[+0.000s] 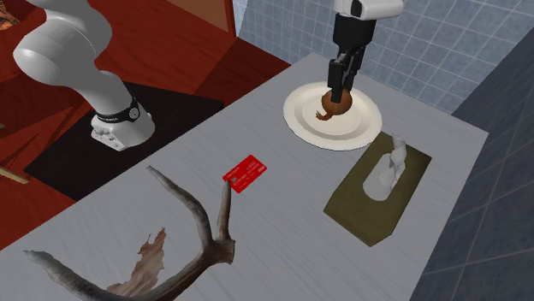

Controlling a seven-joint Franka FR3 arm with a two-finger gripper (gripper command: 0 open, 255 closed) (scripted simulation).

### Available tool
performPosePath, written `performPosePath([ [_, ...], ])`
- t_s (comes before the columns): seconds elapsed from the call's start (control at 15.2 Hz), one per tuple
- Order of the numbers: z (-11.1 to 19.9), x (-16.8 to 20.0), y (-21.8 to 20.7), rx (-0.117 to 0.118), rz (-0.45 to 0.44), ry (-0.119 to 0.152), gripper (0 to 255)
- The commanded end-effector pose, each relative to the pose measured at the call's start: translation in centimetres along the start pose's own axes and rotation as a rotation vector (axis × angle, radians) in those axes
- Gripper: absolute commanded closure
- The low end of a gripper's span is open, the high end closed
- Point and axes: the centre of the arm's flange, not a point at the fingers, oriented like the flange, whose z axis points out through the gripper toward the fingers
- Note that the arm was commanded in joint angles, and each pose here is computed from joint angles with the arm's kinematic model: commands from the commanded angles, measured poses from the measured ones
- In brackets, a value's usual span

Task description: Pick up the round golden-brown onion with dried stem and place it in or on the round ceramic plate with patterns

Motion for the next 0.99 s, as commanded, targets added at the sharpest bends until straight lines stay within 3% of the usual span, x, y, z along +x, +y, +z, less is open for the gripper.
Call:
performPosePath([
  [0.0,0.0,0.0,0.0,0.000,0.000,0.000,255],
  [0.07,0.0,0.0,0.0,0.000,0.000,0.000,0],
  [0.4,0.0,0.0,0.0,0.000,0.000,0.000,0],
  [0.66,-5.0,0.0,0.0,0.000,0.000,0.000,0],
  [0.92,-5.0,0.0,0.0,0.000,0.000,0.000,0],
])
